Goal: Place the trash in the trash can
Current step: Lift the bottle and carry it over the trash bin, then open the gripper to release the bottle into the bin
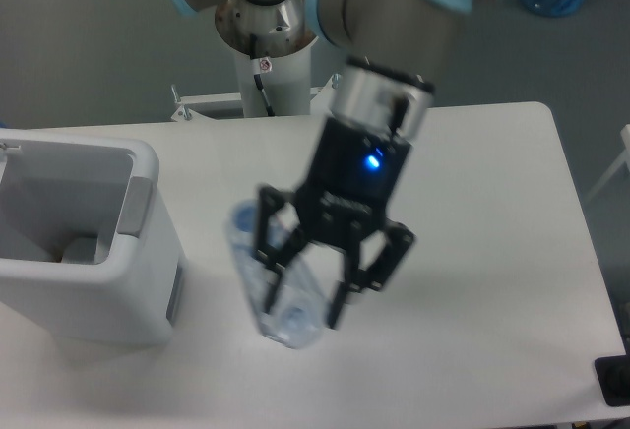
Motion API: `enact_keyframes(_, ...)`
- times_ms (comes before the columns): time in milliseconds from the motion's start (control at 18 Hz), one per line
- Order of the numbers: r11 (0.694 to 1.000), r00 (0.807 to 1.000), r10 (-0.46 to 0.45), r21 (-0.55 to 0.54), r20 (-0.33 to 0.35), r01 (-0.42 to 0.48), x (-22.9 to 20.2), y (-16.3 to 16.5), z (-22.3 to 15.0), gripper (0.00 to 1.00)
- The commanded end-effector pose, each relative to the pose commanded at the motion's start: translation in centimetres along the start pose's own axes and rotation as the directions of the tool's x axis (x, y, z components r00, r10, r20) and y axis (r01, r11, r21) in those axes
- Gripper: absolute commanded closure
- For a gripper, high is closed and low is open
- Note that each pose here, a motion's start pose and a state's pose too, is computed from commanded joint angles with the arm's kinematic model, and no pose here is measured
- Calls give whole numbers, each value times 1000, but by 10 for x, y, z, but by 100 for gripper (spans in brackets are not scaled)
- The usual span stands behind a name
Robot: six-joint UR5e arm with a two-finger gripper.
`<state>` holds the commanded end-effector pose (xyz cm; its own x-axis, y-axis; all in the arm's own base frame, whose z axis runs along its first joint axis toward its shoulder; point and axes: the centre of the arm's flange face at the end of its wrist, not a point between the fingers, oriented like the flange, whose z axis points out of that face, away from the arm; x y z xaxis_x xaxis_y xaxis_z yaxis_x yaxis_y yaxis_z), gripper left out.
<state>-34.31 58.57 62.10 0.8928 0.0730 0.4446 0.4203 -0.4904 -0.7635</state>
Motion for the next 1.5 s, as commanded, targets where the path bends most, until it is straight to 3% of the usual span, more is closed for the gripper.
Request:
enact_keyframes(278, 999, 997, 28, -28, -77, -31, 56, 8, 26, 40)
enact_keyframes(944, 981, 968, 171, -63, -183, -185, 110, 60, 91, 35)
enact_keyframes(1056, 969, 954, 211, -82, -212, -232, 121, 78, 104, 27)
enact_keyframes(1167, 964, 949, 228, -87, -217, -252, 125, 86, 101, 0)
enact_keyframes(1500, 965, 955, 222, -97, -197, -244, 122, 94, 92, 0)
